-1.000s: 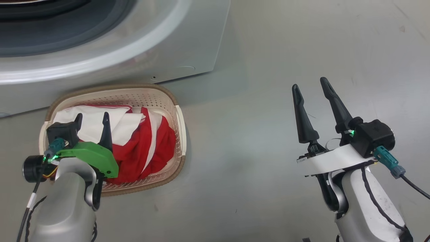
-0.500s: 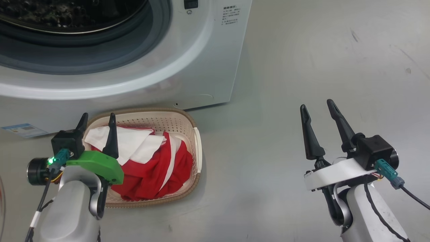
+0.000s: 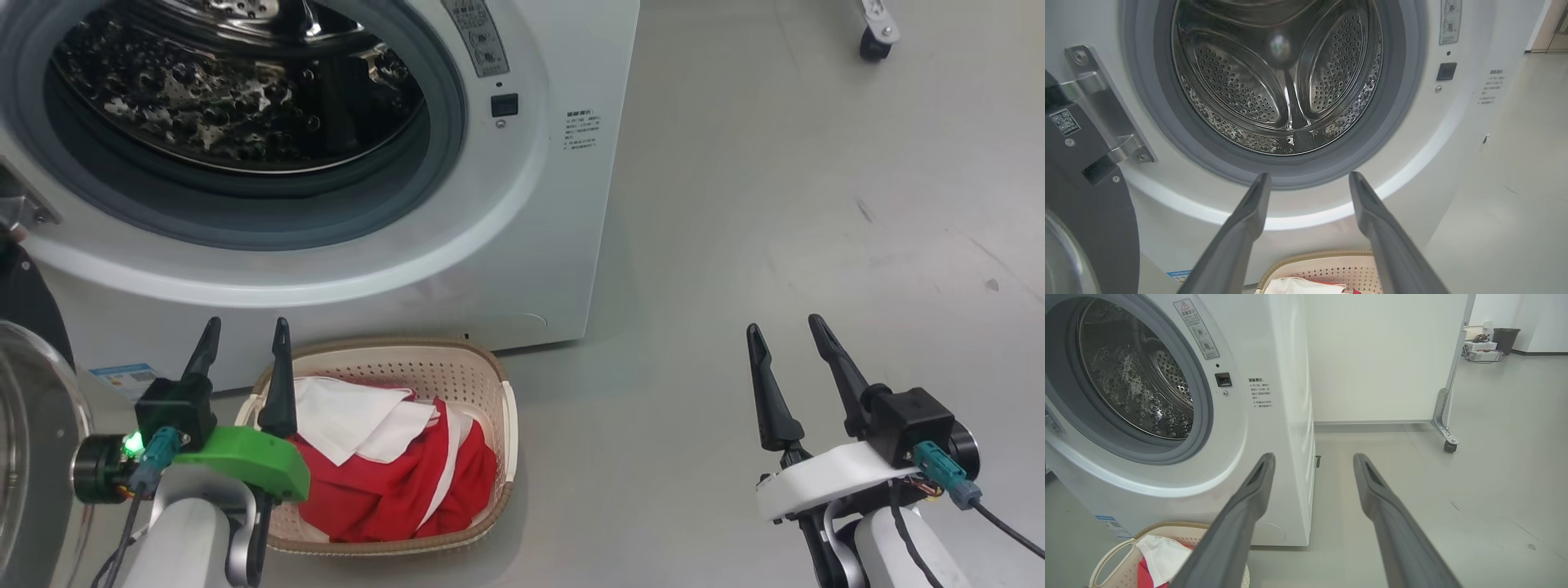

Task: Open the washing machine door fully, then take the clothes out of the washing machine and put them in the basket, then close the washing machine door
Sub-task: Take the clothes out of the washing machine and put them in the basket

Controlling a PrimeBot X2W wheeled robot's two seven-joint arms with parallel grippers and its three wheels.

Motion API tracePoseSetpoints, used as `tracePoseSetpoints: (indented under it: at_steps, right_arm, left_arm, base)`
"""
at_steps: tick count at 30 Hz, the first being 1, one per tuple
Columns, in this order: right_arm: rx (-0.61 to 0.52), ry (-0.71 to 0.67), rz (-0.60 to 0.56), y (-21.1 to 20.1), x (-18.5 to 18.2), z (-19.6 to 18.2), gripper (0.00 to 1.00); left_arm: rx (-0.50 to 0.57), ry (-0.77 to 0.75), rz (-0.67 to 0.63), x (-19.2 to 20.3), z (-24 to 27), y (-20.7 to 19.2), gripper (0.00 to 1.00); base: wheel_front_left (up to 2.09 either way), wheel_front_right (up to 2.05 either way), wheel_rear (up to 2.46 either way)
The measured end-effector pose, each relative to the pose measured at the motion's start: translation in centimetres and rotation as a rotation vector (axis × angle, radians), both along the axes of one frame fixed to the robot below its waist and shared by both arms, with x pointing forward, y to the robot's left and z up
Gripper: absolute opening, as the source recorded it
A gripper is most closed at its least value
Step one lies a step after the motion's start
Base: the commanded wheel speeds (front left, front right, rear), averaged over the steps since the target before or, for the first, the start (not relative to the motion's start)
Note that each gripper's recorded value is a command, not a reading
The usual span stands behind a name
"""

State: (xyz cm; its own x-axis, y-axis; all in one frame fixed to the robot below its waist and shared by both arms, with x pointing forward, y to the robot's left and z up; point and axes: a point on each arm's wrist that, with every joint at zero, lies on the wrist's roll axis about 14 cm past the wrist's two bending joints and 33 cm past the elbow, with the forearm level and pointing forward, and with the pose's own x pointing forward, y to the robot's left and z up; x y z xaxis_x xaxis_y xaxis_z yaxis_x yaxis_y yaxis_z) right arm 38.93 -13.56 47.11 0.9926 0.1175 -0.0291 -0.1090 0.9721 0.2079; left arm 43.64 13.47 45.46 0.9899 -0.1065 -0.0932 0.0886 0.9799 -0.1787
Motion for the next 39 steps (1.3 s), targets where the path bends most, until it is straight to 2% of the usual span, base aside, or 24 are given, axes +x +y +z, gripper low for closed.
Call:
tracePoseSetpoints:
  at_steps: [16, 39]
  right_arm:
    - [0.003, -0.043, 0.027, 1.0, -2.8, 1.6, 1.0]
    - [0.003, -0.053, 0.014, 0.7, -3.9, 2.0, 1.0]
  left_arm:
    - [0.006, -0.082, 0.059, -4.9, 2.9, 1.7, 1.0]
    - [0.012, -0.057, 0.061, -7.3, 3.2, 1.9, 1.0]
  base:
    - [0.0, 0.0, 0.0]
    - [0.0, 0.0, 0.0]
